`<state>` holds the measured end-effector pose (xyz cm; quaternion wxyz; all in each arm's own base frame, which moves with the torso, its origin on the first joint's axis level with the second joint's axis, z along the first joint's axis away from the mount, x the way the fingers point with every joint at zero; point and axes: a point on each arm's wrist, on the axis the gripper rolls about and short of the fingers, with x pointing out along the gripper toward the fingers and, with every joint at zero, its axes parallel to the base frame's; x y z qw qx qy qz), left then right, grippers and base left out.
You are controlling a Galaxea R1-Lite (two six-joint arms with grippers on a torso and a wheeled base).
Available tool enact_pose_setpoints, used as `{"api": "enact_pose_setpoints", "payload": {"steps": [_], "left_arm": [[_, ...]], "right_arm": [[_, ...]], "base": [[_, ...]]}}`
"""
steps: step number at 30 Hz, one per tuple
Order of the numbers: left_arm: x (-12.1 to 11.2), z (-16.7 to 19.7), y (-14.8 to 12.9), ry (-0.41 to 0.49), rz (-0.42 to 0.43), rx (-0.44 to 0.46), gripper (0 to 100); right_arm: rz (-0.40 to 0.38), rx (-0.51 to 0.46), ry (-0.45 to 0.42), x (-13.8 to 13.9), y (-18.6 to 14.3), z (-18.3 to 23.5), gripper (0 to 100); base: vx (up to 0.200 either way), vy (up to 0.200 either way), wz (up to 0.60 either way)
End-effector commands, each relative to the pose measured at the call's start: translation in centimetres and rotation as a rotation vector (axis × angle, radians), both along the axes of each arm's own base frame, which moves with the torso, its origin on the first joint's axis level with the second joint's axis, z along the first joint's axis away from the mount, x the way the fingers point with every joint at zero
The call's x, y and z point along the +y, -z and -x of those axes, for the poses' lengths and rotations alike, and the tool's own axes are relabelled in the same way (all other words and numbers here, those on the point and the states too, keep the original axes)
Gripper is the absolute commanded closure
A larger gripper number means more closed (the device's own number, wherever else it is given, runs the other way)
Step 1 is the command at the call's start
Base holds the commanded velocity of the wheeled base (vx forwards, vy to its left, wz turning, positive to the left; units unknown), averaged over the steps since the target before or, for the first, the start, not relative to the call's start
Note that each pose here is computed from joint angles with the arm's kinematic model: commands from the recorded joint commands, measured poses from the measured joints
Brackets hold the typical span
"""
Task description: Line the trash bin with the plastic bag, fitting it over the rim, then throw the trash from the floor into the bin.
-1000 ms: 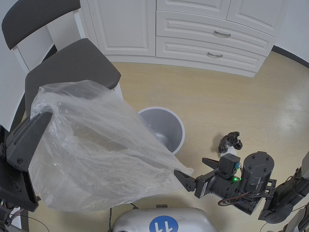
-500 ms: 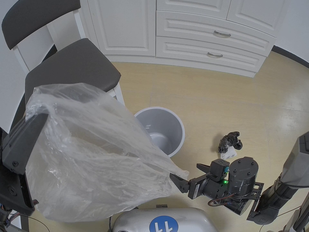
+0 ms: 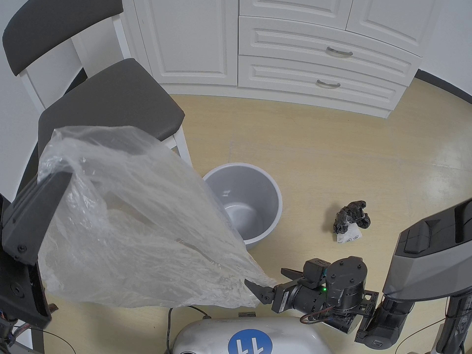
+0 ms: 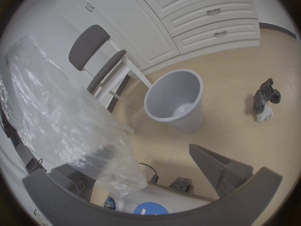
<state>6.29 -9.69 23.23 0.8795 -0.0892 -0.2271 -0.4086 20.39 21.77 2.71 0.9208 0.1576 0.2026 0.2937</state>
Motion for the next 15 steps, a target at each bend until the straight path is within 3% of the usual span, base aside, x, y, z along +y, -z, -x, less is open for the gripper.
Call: {"api": "enact_pose_setpoints", "payload": {"steps": [1, 11, 15], "left_arm": [[0.0, 0.0, 0.0, -0.001, 0.001, -0.001, 100], [0.0, 0.0, 0.0, -0.001, -0.001, 0.000, 100], [-0.1, 0.0, 0.1, -0.001, -0.003, 0.002, 100]], "right_arm": [[-0.008, -0.002, -0.003, 0.2, 0.3, -0.1, 0], [-0.091, -0.009, 0.016, 0.7, -0.9, -0.5, 0], [-0.170, -0.007, 0.026, 1.3, -1.9, -0.7, 0]], "base": [[0.000, 0.000, 0.00], [0.000, 0.000, 0.00], [0.000, 0.000, 0.00]]}}
